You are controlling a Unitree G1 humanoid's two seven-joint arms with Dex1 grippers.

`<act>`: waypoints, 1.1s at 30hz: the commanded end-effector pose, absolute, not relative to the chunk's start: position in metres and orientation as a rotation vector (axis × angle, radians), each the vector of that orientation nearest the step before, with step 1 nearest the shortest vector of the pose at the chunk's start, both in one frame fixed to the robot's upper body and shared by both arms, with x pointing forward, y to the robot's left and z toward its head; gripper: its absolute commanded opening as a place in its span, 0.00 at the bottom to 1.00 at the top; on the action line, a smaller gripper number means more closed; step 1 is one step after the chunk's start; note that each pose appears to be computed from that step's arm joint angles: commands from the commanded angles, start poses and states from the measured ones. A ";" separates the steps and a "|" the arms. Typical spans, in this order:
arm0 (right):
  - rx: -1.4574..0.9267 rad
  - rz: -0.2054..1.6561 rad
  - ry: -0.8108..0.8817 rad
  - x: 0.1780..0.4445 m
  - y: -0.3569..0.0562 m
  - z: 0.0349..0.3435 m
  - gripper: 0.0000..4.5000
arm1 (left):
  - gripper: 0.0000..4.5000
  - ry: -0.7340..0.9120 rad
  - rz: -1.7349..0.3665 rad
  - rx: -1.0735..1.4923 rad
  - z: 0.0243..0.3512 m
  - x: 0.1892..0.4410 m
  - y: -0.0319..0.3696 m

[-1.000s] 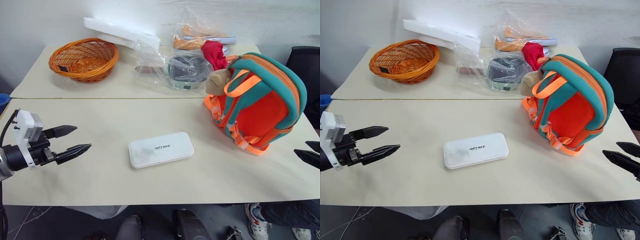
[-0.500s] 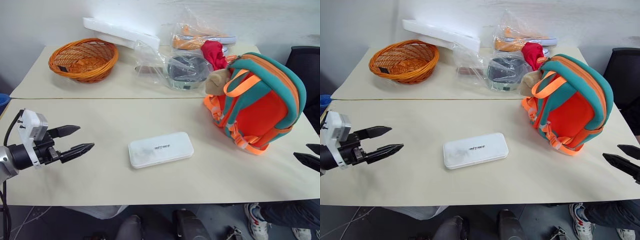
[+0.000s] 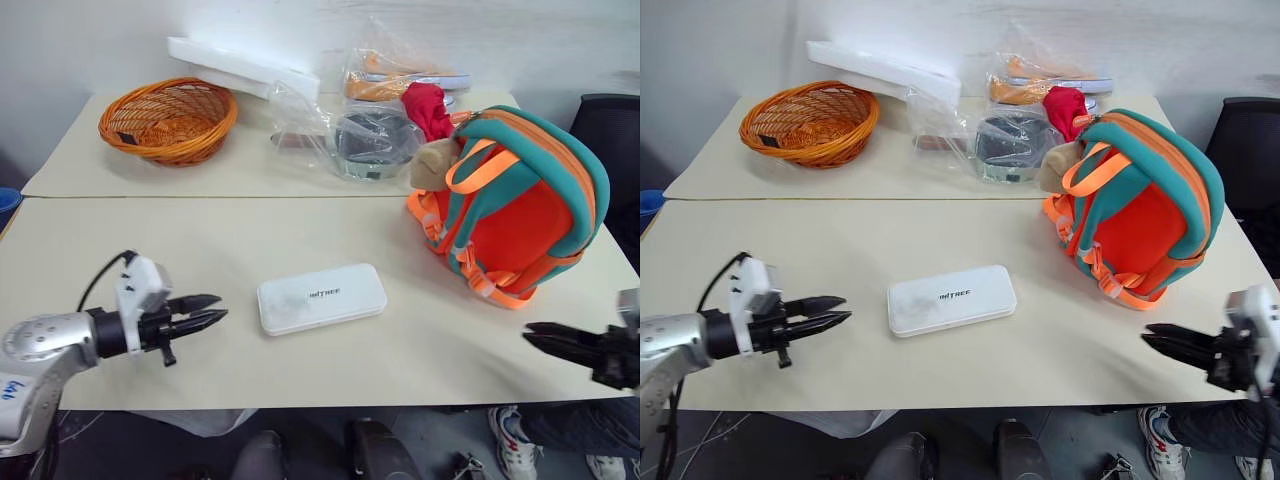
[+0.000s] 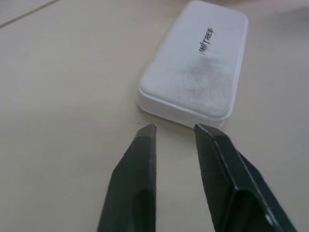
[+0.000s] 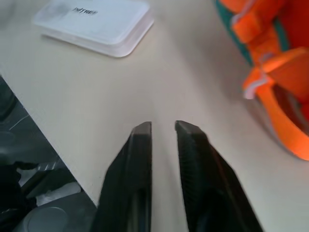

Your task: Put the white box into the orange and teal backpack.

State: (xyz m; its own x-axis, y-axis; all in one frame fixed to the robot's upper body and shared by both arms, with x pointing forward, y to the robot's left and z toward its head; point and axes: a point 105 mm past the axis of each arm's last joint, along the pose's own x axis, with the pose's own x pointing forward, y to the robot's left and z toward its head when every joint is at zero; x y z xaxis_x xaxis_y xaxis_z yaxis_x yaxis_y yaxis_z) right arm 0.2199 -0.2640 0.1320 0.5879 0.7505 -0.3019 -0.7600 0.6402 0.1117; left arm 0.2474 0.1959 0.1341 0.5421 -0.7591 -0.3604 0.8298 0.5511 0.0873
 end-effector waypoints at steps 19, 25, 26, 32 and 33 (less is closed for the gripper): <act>-0.218 0.901 0.247 0.318 -0.137 0.103 0.00 | 0.01 0.247 -0.887 0.294 0.114 0.301 0.160; -0.229 0.886 0.255 0.313 -0.140 0.102 0.00 | 0.01 0.207 -0.810 0.284 0.117 0.328 0.159; -0.234 0.877 0.257 0.313 -0.143 0.102 0.00 | 0.01 0.211 -0.804 0.285 0.117 0.329 0.161; -0.283 0.783 0.260 0.321 -0.164 0.102 0.00 | 0.19 0.391 -0.830 0.097 0.104 0.310 0.194; -0.292 0.781 0.260 0.321 -0.165 0.102 0.00 | 0.27 0.418 -0.833 0.052 0.104 0.306 0.199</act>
State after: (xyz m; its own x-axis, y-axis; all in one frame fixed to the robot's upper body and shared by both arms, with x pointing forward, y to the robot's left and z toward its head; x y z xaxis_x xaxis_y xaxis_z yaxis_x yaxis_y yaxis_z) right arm 0.3185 -0.1562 0.0942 0.6509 0.6740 -0.3494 -0.7442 0.6574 -0.1182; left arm 0.3102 0.1894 0.0987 0.6025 -0.6950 -0.3924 0.7411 0.6697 -0.0482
